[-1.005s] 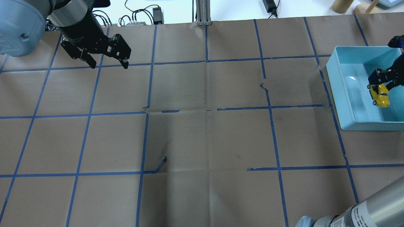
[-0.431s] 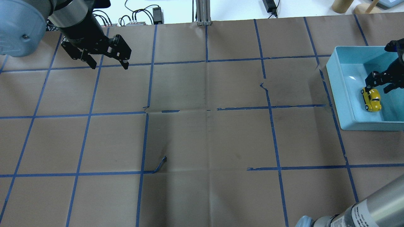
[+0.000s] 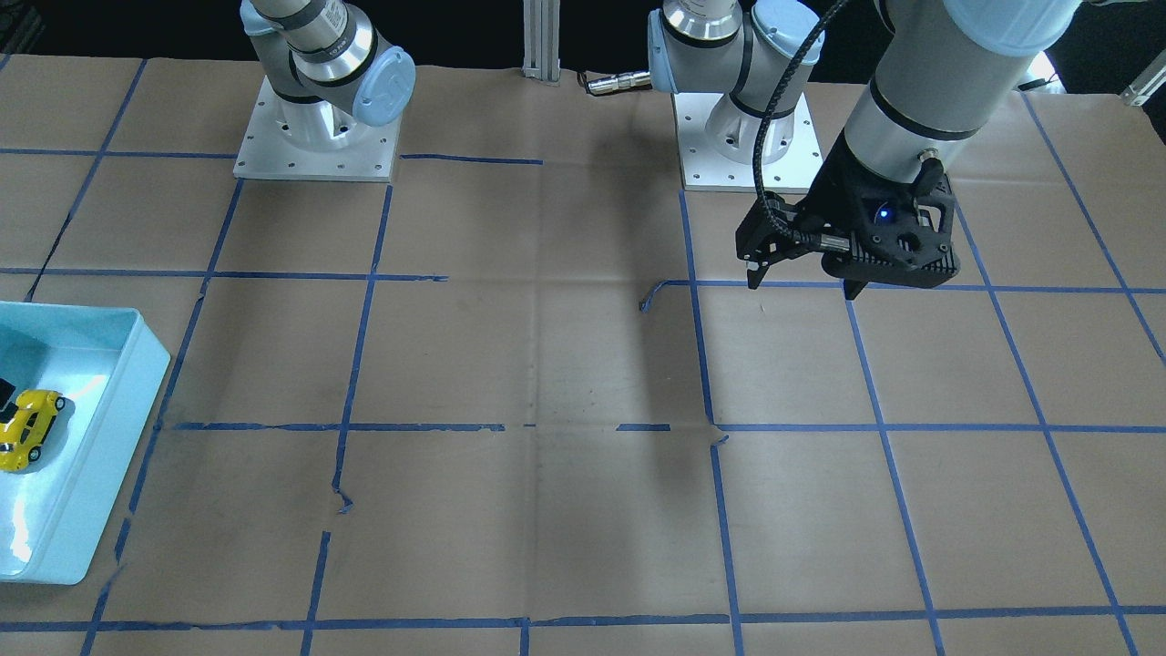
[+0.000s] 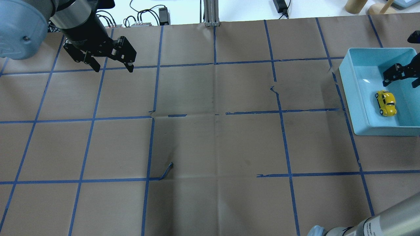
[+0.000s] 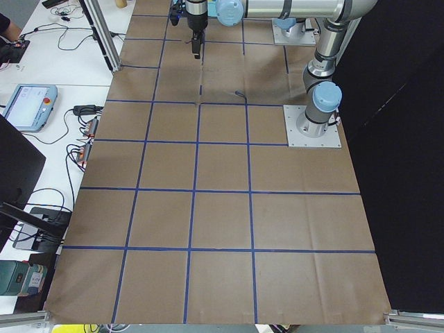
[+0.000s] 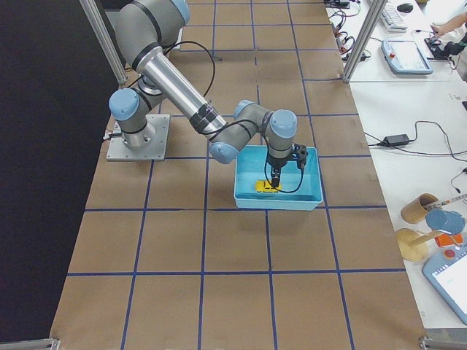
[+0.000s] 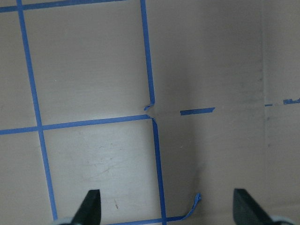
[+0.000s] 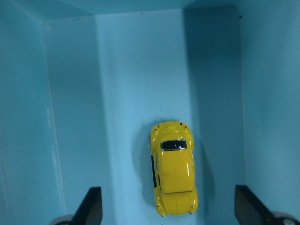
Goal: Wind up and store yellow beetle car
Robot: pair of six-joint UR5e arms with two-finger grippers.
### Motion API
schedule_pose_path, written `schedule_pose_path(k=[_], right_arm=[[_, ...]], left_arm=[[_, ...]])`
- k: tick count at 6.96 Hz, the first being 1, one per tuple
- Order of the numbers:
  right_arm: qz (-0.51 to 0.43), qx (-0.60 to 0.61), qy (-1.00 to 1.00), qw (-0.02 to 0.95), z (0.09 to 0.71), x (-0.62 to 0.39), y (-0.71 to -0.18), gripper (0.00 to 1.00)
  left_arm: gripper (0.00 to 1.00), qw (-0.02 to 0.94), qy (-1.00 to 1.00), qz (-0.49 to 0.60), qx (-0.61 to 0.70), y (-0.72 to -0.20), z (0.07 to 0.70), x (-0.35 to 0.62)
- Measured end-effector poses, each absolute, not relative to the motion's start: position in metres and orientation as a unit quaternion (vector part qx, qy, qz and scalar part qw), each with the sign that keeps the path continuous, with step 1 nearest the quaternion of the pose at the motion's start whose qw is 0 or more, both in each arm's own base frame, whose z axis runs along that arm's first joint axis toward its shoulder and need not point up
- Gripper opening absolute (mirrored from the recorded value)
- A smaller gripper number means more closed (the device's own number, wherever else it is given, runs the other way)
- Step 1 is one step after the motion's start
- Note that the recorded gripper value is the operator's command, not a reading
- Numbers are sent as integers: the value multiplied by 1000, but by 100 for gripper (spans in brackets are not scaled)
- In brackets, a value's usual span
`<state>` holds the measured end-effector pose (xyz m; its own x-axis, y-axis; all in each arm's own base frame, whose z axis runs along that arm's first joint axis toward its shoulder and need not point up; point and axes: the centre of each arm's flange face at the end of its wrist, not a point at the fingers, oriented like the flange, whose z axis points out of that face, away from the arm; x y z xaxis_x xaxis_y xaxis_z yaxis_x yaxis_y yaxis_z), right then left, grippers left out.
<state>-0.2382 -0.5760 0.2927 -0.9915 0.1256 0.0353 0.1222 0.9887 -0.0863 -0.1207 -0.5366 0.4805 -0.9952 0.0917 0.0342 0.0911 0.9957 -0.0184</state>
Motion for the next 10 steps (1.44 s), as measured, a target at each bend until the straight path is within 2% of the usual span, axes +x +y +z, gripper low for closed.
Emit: schedule_pose_path(k=[3, 6, 10], right_arm=[[55, -61, -996, 21, 395, -169, -573, 100], [27, -49, -998, 2, 498, -33, -558, 100], [10, 44, -999, -1, 508, 130, -521, 100]], left_arm=[[100, 17, -999, 9, -46, -536, 481, -121], [100, 17, -999, 10, -46, -536, 482, -121], [100, 17, -999, 10, -46, -536, 483, -121]])
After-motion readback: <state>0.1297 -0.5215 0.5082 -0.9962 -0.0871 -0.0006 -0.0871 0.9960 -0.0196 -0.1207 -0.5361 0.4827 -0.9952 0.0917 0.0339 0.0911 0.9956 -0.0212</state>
